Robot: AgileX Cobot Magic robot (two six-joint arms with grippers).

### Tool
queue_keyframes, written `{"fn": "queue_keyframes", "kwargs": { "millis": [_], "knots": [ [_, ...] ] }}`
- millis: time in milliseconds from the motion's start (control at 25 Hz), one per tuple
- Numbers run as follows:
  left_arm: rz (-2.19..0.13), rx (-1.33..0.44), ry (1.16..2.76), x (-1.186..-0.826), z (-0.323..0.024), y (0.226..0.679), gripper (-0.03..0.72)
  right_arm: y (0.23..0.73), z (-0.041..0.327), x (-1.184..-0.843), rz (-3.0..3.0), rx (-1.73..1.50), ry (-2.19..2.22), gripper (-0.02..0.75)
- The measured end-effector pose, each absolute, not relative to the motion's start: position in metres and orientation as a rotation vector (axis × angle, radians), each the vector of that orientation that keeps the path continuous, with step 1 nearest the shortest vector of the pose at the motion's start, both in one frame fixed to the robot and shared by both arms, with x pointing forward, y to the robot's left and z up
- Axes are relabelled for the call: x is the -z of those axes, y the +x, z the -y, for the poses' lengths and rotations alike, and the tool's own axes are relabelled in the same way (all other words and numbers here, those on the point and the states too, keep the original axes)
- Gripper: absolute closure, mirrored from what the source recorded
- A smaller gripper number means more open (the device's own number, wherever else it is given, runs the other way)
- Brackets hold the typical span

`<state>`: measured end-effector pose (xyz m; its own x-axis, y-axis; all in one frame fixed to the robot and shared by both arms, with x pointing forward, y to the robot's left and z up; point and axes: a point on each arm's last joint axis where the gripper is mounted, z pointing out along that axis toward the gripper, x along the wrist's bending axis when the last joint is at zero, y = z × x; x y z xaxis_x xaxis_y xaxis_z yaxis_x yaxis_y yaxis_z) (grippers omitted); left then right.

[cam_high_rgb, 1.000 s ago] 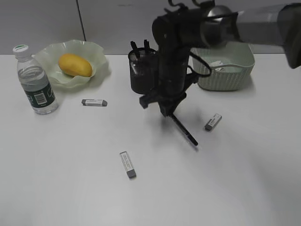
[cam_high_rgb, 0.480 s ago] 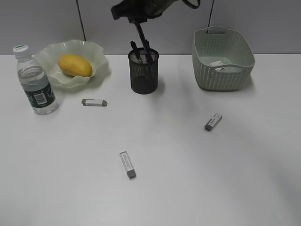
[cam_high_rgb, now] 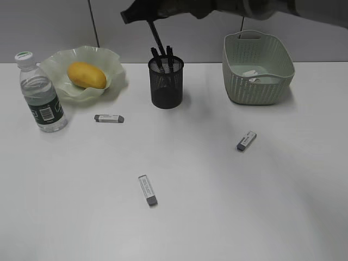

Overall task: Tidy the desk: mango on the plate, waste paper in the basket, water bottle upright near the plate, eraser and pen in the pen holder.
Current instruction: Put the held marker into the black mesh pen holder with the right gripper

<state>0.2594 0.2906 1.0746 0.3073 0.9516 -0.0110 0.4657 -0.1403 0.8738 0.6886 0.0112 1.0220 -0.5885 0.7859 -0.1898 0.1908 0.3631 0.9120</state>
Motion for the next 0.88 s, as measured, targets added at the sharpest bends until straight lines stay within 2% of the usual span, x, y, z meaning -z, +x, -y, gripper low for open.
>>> {"fn": "queue_keyframes", "kwargs": {
  "millis": [480,560,760,880],
  "knots": [
    [-1.282,-0.74,1.749,-1.075,-0.291,0.259,0.313,0.699,-0.015,-0.962,-2.087,-1.114,0.822,0.568],
    [-1.282,-0.74,1.749,-1.075,-0.291,0.259,0.313,0.699,-0.014,-0.958,-2.105,-1.089,0.834,0.524],
    [-1.282,-0.74,1.749,-1.075,-0.291,0.259,0.314,0.699,-0.013,-0.957,-2.112,-1.077,0.842,0.338],
    [-1.282,-0.74,1.749,-1.075,-0.291,0.259,0.314,0.698,-0.012,-0.963,-2.115,-1.066,0.849,0.296]
  ]
}}
